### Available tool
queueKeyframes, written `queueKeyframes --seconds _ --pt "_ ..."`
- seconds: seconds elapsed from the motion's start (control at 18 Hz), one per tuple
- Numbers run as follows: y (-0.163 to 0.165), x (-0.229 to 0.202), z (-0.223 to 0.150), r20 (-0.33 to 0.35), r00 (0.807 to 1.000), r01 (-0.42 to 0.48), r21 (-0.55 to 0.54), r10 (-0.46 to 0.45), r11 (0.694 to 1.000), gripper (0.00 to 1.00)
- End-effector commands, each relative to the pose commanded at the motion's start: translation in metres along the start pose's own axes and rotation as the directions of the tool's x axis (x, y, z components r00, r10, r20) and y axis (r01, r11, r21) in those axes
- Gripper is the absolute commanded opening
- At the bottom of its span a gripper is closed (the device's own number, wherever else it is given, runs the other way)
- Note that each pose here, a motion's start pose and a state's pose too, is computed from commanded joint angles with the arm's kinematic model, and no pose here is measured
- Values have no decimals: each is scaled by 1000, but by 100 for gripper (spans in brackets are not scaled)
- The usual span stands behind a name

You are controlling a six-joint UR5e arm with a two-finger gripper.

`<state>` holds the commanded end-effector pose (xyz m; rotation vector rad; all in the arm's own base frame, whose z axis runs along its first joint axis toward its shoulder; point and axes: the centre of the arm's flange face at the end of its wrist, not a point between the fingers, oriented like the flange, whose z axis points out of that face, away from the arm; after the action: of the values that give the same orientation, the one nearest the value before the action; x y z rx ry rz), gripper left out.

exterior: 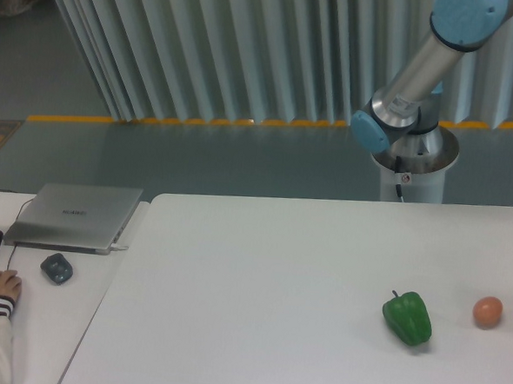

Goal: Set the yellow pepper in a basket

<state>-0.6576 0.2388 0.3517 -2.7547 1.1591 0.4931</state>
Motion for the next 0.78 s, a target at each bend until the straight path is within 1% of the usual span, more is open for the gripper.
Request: queueKeyframes --seconds 0.06,0.28,0.39,0.5,0.61,0.78 --pt "-17 1 -8 -2 1000 -5 7 5 1000 100" --pt "-54 7 -23 -62 997 49 54 -45 997 100" --pt "-66 8 -34 -79 996 55 63 -50 996 100" --pt "-88 10 -43 -108 994 41 84 -31 996 100" --pt "-117 7 -55 -131 991 14 103 -1 995 100" --pt "-151 4 -66 -164 985 -42 83 55 996 100"
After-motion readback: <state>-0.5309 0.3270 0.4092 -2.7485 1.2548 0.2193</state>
